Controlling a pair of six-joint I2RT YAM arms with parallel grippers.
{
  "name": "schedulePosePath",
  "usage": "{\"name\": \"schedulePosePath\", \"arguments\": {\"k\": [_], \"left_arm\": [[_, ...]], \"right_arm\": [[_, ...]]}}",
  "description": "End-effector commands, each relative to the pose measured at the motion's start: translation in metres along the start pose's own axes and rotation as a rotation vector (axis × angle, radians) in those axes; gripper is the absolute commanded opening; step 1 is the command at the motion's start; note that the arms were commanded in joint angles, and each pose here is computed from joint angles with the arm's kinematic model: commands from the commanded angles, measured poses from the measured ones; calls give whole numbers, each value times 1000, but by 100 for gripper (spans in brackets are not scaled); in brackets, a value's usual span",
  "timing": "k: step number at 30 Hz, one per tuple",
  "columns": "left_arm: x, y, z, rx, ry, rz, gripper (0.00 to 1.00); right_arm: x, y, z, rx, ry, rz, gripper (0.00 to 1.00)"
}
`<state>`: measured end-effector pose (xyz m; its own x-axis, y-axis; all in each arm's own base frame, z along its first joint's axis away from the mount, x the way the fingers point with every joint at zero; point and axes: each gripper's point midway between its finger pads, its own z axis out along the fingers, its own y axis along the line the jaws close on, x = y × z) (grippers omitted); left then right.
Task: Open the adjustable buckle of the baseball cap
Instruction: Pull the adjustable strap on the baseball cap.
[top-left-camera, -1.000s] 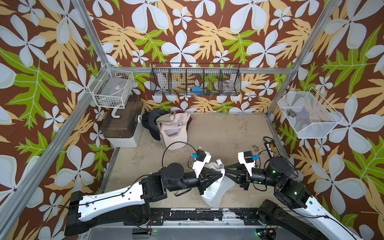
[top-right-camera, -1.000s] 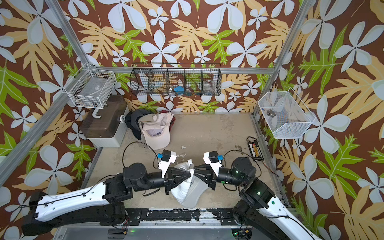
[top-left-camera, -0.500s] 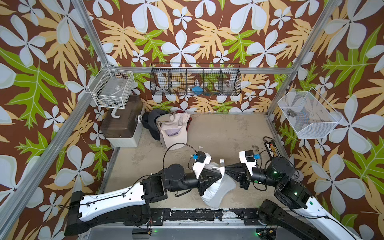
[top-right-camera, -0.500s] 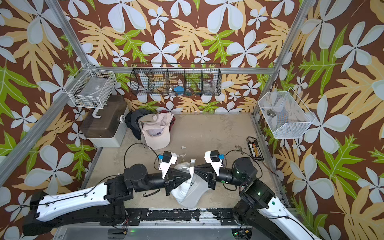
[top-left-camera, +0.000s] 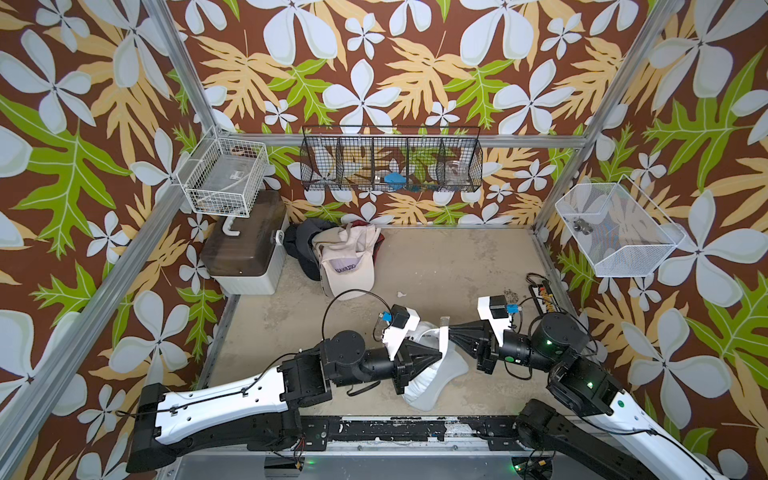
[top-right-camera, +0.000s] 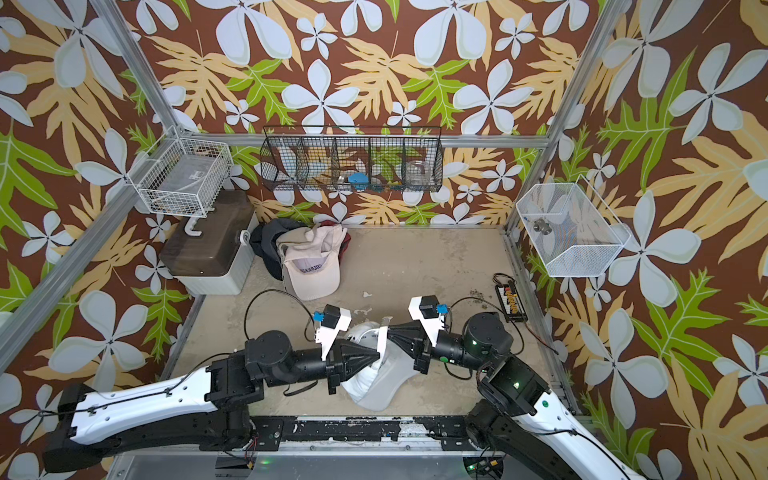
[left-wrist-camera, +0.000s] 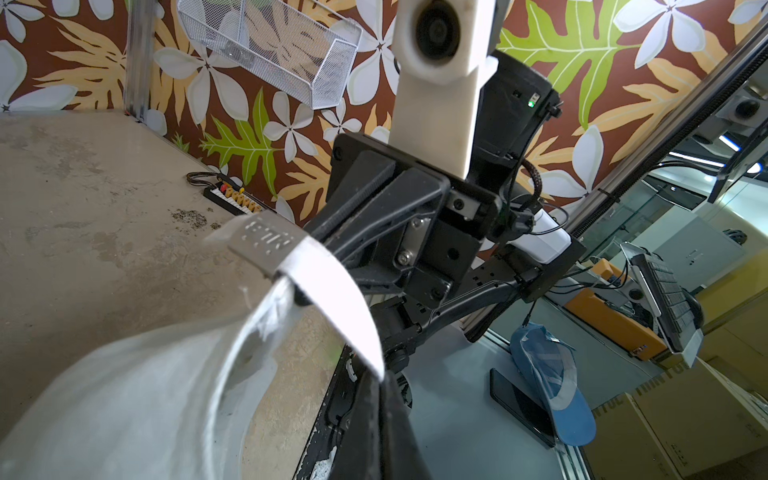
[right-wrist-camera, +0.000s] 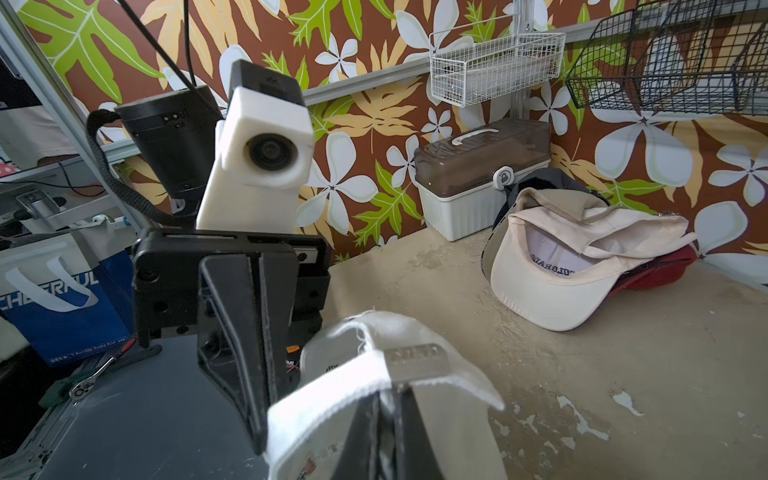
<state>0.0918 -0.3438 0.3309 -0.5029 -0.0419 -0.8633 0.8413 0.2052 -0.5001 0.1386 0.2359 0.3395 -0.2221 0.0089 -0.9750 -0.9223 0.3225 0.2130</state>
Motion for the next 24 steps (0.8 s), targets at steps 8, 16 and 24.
{"name": "schedulePosePath", "arguments": {"k": [8, 16, 24], "left_arm": [[2, -6, -1, 34, -1, -3, 0], [4, -7, -2, 43, 10, 1, 0], [7, -9, -5, 53, 14, -1, 0]], "right_arm": [[-18, -9, -1, 61, -63, -21, 0], [-22, -20, 2, 117, -57, -26, 0], [-26, -27, 7, 147, -61, -20, 0]]}}
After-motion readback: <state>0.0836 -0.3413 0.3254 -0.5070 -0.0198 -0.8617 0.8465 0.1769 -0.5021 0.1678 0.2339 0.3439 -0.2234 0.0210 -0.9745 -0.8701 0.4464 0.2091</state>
